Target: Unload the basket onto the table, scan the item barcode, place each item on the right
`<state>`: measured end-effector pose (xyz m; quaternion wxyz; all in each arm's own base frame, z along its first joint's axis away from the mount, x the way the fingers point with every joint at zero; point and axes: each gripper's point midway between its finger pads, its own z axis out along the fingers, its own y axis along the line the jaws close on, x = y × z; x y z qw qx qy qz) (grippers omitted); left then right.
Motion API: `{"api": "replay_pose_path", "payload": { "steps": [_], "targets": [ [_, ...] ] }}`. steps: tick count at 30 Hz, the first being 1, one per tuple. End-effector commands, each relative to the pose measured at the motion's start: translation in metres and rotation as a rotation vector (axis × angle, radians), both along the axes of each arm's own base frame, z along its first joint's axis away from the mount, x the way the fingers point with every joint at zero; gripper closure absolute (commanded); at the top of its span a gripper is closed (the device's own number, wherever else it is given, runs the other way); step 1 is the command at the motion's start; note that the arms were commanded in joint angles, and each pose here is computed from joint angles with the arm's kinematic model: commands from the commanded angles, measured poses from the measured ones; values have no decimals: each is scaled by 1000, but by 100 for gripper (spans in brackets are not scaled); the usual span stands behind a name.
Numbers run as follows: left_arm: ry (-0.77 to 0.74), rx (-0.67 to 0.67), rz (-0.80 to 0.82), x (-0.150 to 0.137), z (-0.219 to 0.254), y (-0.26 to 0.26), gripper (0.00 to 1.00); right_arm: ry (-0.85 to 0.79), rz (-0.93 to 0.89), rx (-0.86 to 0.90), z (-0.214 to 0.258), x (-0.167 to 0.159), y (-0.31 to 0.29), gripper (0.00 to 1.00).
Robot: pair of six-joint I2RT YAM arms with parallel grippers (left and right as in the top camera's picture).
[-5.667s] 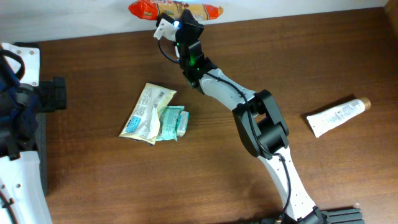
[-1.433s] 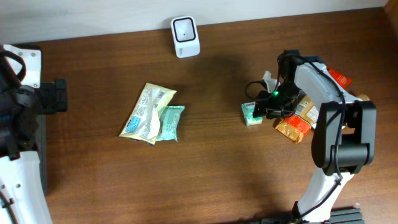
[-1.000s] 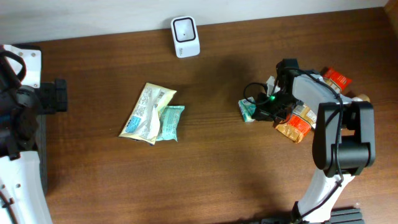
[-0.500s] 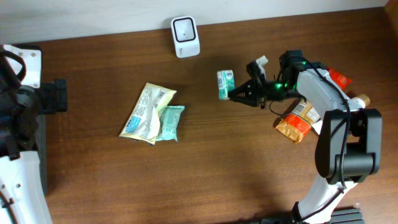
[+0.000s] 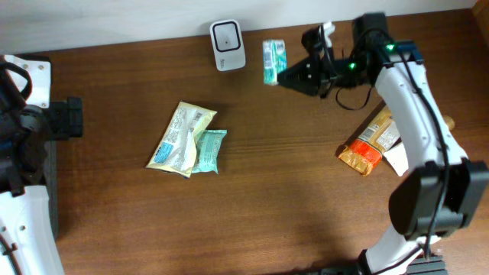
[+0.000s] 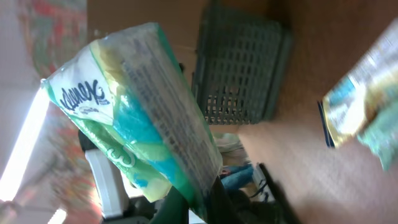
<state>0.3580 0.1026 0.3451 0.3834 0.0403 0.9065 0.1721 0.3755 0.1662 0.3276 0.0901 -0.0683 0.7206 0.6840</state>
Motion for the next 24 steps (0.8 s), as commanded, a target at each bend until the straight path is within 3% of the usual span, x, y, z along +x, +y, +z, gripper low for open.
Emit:
{"api": "replay_pose_path", "payload": {
  "steps": [1,6,9,13,17,20,22,24],
  "targets": [
    [-11,7,-8,0,5,0,1,-209,15,-24,43,-11,10,96],
    [-11,7,-8,0,5,0,1,-235,-293,-737,-51,42,17,96],
    [-11,7,-8,0,5,0,1,-337,-413,-1009,-57,50,31,96],
    [-10,7,-8,-1,5,0,1,-464,-532,-1144,-17,70,29,96],
    [5,4,-8,-3,2,0,1,-648,-663,-1285,9,125,23,96],
    [6,3,-8,-3,2,0,1,-816,-771,-1476,-2,178,14,96],
    [6,3,-8,-3,2,0,1,-909,-813,-1586,-41,225,19,96],
    [6,3,-8,-3,2,0,1,-970,-796,-1612,-61,244,27,96]
  ]
}}
